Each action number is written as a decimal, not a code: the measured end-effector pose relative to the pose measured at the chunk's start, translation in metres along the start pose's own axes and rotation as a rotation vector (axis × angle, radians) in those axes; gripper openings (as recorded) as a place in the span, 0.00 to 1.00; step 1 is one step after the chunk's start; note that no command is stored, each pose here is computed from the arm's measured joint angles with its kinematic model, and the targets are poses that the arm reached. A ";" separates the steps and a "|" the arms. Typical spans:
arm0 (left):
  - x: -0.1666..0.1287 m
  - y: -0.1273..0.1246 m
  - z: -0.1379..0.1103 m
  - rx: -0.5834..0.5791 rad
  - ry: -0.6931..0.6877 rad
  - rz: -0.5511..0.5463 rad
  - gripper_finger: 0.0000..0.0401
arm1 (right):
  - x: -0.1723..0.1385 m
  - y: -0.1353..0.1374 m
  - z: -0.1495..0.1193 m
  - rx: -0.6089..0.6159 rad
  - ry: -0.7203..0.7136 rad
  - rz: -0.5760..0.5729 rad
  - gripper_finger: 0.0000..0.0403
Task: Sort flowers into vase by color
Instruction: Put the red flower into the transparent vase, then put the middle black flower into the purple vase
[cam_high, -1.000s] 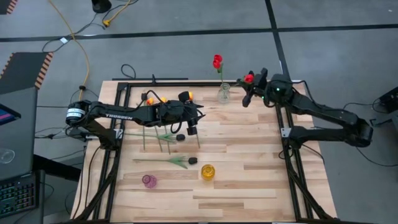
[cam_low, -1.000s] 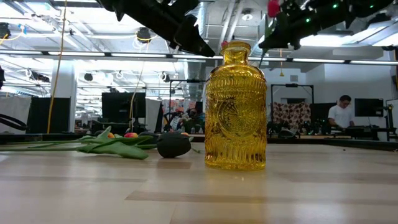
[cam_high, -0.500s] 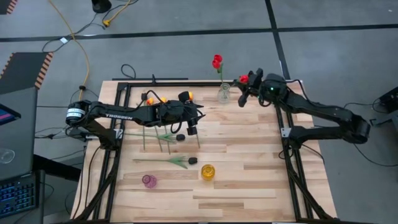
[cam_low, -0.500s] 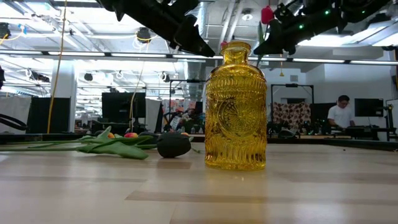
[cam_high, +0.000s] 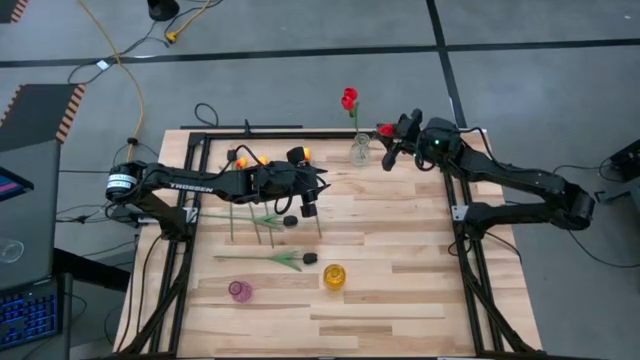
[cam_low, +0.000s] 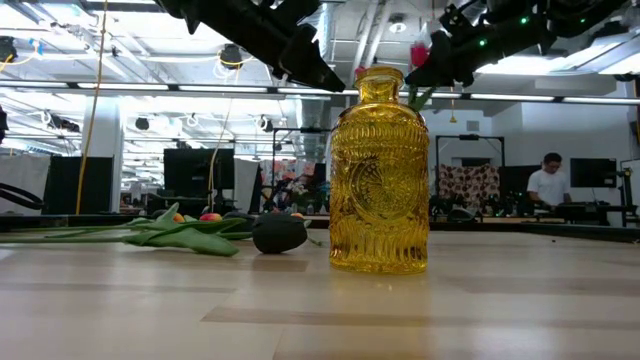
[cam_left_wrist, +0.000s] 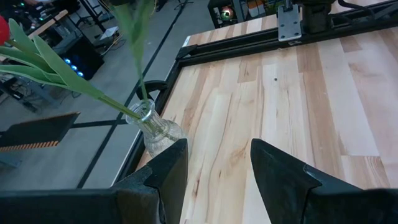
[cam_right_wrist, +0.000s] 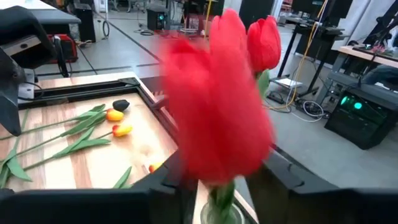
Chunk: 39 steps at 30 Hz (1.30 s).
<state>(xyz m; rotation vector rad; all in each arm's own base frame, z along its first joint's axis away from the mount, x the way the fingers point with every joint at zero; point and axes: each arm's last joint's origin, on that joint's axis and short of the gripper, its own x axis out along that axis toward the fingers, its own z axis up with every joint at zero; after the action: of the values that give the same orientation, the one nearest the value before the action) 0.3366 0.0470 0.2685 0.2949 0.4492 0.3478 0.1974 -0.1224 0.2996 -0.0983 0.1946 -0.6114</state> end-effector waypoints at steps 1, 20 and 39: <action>0.000 0.000 0.000 0.000 0.000 0.000 0.41 | 0.000 0.000 0.000 0.000 0.001 -0.001 0.38; 0.000 0.000 0.000 -0.001 0.000 0.000 0.41 | -0.003 -0.003 0.003 -0.018 0.156 -0.069 0.60; -0.044 0.011 -0.005 -0.066 0.185 -0.086 0.41 | -0.018 -0.007 0.024 -0.043 0.352 -0.040 0.61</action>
<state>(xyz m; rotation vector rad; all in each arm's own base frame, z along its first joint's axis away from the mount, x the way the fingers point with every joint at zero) 0.2941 0.0408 0.2847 0.1789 0.6295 0.3061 0.1838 -0.1171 0.3271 -0.0351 0.5481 -0.6620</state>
